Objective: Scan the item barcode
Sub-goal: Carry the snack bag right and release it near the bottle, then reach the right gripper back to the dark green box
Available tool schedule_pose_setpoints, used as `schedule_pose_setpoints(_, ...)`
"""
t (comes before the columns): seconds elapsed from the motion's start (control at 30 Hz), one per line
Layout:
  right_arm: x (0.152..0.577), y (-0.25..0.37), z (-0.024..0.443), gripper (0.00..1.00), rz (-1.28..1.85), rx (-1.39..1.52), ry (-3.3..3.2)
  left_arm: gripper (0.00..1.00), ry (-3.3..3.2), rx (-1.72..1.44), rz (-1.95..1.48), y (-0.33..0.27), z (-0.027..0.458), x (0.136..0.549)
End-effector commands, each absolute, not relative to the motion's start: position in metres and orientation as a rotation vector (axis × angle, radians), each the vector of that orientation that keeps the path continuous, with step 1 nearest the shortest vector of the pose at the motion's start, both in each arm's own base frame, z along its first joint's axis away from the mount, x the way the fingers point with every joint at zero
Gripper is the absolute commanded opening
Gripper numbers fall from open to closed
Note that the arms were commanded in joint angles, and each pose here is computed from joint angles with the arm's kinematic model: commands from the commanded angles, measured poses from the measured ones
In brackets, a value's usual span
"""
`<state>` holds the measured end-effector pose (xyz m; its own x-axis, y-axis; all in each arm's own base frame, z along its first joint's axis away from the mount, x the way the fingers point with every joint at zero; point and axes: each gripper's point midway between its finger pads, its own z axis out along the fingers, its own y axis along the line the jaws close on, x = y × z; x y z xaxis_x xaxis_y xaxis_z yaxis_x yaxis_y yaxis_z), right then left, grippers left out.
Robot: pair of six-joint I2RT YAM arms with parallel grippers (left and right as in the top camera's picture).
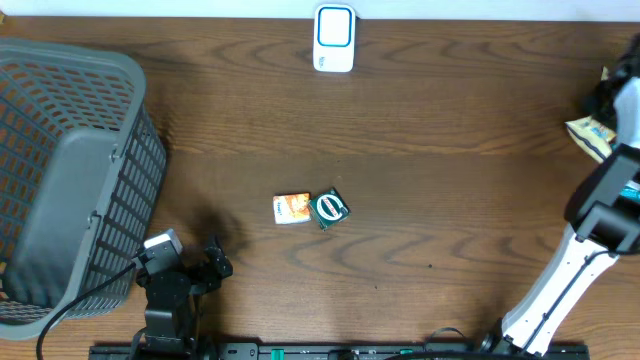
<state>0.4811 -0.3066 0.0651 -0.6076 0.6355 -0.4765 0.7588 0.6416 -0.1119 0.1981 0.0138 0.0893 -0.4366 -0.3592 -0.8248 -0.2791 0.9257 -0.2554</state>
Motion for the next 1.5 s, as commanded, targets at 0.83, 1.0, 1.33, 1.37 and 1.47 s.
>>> schedule_pose_setpoints(0.83, 0.373, 0.178, 0.222, 0.97, 0.632, 0.311, 3.010, 0.98, 2.059, -0.473, -0.088, 0.016, 0.084, 0.197)
schedule_pose_setpoints(1.0, 0.340, 0.220, 0.192, 0.57, 0.307, 0.034, 3.068, 0.98, 2.059, -0.473, -0.088, 0.016, 0.084, 0.197)
schedule_pose_setpoints(1.33, 0.305, 0.301, 0.124, 0.26, 0.229, -0.331, 2.983, 0.98, 2.059, -0.473, -0.088, 0.016, 0.084, 0.197)
schedule_pose_setpoints(1.37, 0.310, 0.306, 0.118, 0.28, 0.238, -0.338, 2.950, 0.98, 2.059, -0.474, -0.087, 0.016, 0.084, 0.197)
schedule_pose_setpoints(1.47, 0.319, 0.321, 0.103, 0.27, 0.301, -0.377, 2.881, 0.98, 2.059, -0.473, -0.088, 0.016, 0.084, 0.197)
